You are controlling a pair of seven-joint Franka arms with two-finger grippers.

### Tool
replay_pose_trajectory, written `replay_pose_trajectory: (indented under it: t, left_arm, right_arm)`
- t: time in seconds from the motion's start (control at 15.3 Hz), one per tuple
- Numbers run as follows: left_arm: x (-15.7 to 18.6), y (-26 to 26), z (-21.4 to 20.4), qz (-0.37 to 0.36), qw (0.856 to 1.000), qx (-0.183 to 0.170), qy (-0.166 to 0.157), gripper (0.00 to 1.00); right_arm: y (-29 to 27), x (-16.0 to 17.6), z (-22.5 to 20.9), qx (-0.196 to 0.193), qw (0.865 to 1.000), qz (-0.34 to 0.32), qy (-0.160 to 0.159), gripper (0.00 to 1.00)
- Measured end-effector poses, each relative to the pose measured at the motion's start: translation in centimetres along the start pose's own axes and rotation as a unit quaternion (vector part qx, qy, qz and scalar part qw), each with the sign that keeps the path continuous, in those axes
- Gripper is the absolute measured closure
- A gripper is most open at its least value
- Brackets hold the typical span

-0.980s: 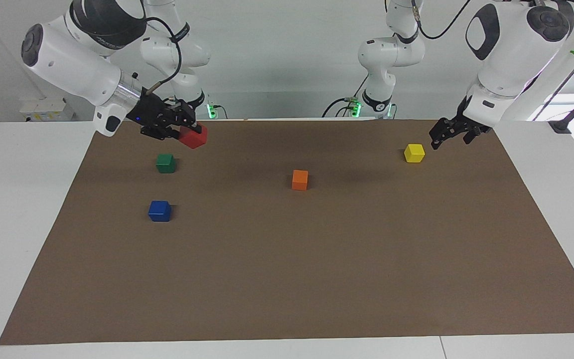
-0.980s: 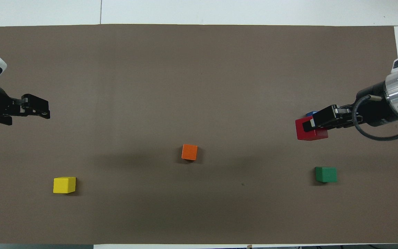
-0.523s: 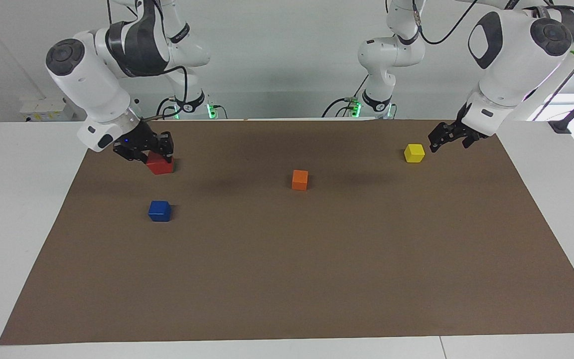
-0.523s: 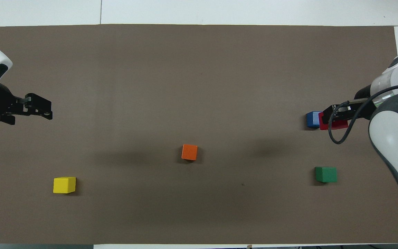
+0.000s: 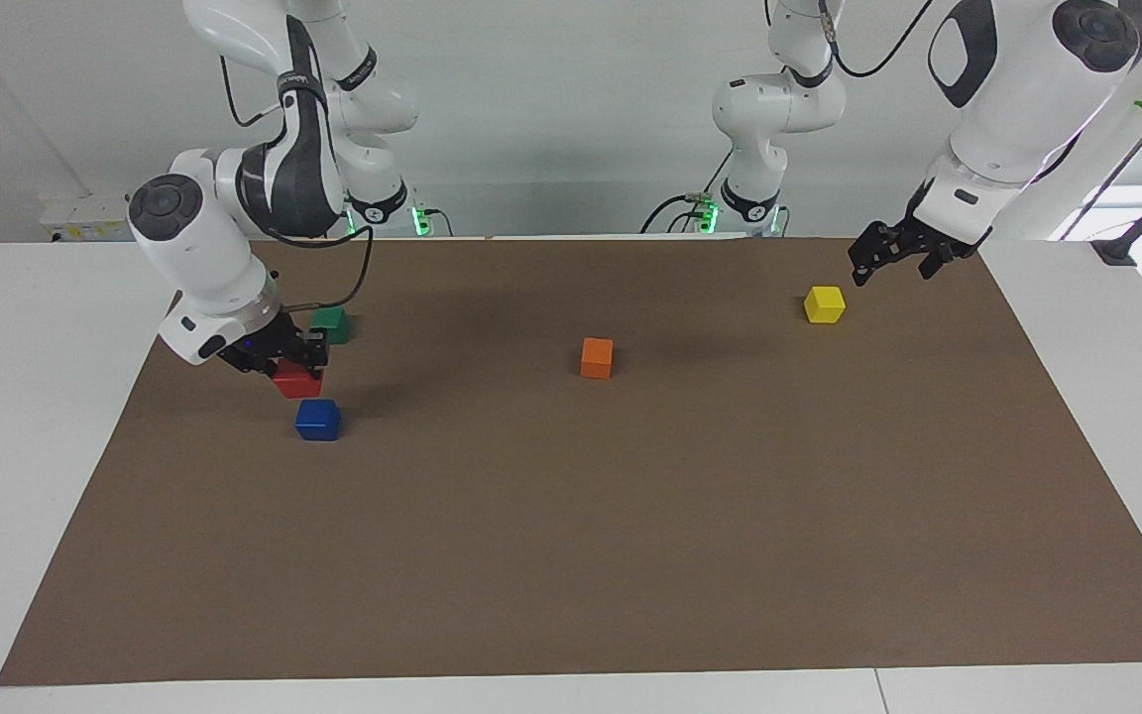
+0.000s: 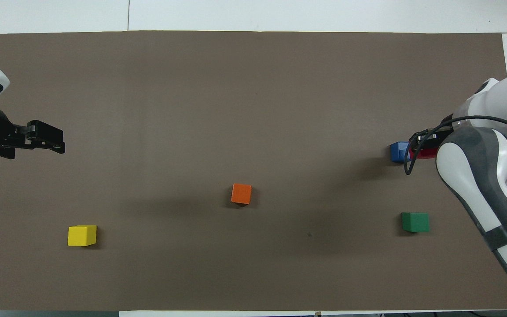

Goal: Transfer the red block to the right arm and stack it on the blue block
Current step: 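Lower the red cube onto the blue cube with the right gripper, then open the right gripper to release the red cube on the blue cube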

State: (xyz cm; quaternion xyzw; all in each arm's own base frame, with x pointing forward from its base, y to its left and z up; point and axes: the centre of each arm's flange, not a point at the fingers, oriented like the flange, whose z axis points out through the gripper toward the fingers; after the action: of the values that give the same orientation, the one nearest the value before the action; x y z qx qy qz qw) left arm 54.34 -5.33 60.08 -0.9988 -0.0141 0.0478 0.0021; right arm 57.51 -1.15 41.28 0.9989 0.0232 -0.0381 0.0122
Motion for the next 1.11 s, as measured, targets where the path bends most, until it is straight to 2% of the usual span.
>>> replay_pose_trajectory:
  t: [0.26, 1.11]
  left_arm:
    - [0.2, -0.5, -1.1, -0.005, 0.999, -0.004, 0.034, 0.0]
    - [-0.1, -0.6, -1.8, -0.006, 0.999, -0.004, 0.042, 0.0]
  right_arm:
    - [-0.4, 0.6, 3.5, -0.01, 1.0, 0.023, 0.008, 0.44]
    - [-0.6, 0.5, 5.1, -0.01, 0.999, 0.025, 0.019, 0.44]
